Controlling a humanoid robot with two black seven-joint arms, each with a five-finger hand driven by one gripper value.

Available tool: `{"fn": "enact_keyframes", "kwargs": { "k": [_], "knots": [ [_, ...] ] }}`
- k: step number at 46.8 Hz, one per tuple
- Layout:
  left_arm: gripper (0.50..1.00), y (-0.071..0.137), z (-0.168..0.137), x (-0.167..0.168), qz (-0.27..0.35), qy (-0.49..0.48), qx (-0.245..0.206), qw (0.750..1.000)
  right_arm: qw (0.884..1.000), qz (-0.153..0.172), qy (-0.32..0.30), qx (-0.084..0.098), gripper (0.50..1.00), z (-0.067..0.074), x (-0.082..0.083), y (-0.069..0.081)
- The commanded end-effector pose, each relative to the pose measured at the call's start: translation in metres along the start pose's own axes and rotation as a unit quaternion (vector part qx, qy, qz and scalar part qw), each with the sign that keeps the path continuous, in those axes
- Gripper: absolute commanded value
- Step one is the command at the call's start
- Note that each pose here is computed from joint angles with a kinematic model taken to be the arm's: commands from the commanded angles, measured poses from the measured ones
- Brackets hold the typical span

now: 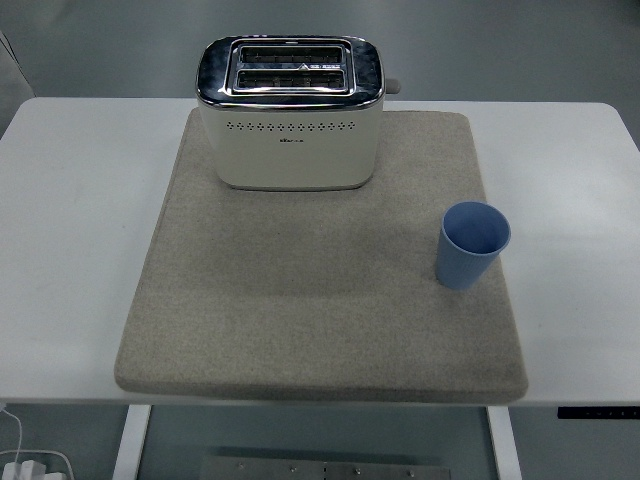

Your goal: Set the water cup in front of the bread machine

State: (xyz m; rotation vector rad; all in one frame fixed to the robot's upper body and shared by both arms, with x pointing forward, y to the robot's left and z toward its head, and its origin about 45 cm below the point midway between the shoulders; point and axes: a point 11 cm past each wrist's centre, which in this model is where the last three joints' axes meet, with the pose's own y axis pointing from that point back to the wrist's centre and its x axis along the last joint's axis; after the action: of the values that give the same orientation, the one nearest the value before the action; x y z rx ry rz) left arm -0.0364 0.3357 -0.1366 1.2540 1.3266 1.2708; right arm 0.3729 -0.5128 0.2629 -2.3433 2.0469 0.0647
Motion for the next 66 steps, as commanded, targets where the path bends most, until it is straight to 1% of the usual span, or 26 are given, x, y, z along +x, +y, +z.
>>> {"fn": "enact_keyframes", "kwargs": {
  "k": [1,3,5,7,9,12,14,16,18,21,25,28,32,34,37,38,42,45,47,51,57,61,66],
  "knots": [
    [1.000,0.000,0.000,0.000,0.000,0.000,0.000,1.000,1.000,0.010,0.015,0.006,0.930,-0.012,0.007,-0.004],
    [1.000,0.000,0.000,0.000,0.000,0.000,0.000,1.000,1.000,0.012,0.022,0.009,0.930,-0.015,0.009,-0.006],
    [1.000,0.000,0.000,0.000,0.000,0.000,0.000,1.000,0.999,0.017,0.026,0.009,0.930,-0.017,0.013,-0.005],
    [1.000,0.000,0.000,0.000,0.000,0.000,0.000,1.000,0.999,0.017,0.033,0.003,0.930,-0.014,0.013,-0.006],
    [1.000,0.000,0.000,0.000,0.000,0.000,0.000,1.000,0.999,0.012,0.051,-0.002,0.930,-0.015,0.013,-0.008],
    [1.000,0.000,0.000,0.000,0.000,0.000,0.000,1.000,0.995,-0.006,0.098,-0.012,0.930,-0.020,0.008,-0.014],
    [1.000,0.000,0.000,0.000,0.000,0.000,0.000,1.000,0.992,-0.015,0.123,-0.012,0.930,-0.026,0.004,-0.021],
    [1.000,0.000,0.000,0.000,0.000,0.000,0.000,1.000,0.989,-0.016,0.144,-0.010,0.928,-0.030,0.002,-0.027],
    [1.000,0.000,0.000,0.000,0.000,-0.001,0.000,1.000,0.988,-0.013,0.157,-0.006,0.928,-0.034,-0.001,-0.032],
    [1.000,0.000,0.000,0.000,0.000,0.000,0.000,1.000,0.987,-0.014,0.162,-0.003,0.928,-0.034,-0.005,-0.037],
    [1.000,0.000,0.000,0.000,0.000,0.000,0.000,1.000,0.984,-0.028,0.175,-0.007,0.928,-0.035,-0.009,-0.039],
    [1.000,0.000,0.000,0.000,0.000,0.000,0.000,1.000,0.980,-0.053,0.190,-0.013,0.928,-0.035,-0.016,-0.040],
    [1.000,0.000,0.000,0.000,0.000,0.000,0.000,1.000,0.975,-0.112,0.192,-0.028,0.928,-0.030,-0.031,-0.039],
    [1.000,0.000,0.000,0.000,0.000,0.000,0.000,1.000,0.972,-0.139,0.187,-0.031,0.928,-0.029,-0.038,-0.037],
    [1.000,0.000,0.000,0.000,0.000,0.000,0.000,1.000,0.966,-0.183,0.177,-0.031,0.930,-0.028,-0.051,-0.035],
    [1.000,0.000,0.000,0.000,0.000,0.000,0.000,1.000,0.965,-0.192,0.177,-0.031,0.930,-0.028,-0.054,-0.034],
    [1.000,0.000,0.000,0.000,0.000,0.000,0.000,1.000,0.959,-0.209,0.189,-0.030,0.928,-0.026,-0.059,-0.029],
    [1.000,0.000,0.000,0.000,0.000,0.000,0.000,1.000,0.956,-0.222,0.191,-0.021,0.928,-0.028,-0.063,-0.025],
    [1.000,0.000,0.000,0.000,0.000,0.000,0.000,1.000,0.953,-0.229,0.197,-0.028,0.928,-0.026,-0.064,-0.021],
    [1.000,0.000,0.000,0.000,0.000,0.000,0.000,1.000,0.945,-0.248,0.208,-0.047,0.928,-0.014,-0.070,-0.014],
    [1.000,0.000,0.000,0.000,0.000,0.000,0.000,1.000,0.938,-0.269,0.210,-0.066,0.928,0.003,-0.079,-0.005],
    [1.000,0.000,0.000,0.000,0.000,0.000,0.000,1.000,0.935,-0.285,0.200,-0.071,0.928,0.013,-0.089,0.000],
    [1.000,0.000,0.000,0.000,0.000,0.000,0.000,1.000,0.933,-0.300,0.187,-0.071,0.928,0.022,-0.102,0.001]
  ]
}}
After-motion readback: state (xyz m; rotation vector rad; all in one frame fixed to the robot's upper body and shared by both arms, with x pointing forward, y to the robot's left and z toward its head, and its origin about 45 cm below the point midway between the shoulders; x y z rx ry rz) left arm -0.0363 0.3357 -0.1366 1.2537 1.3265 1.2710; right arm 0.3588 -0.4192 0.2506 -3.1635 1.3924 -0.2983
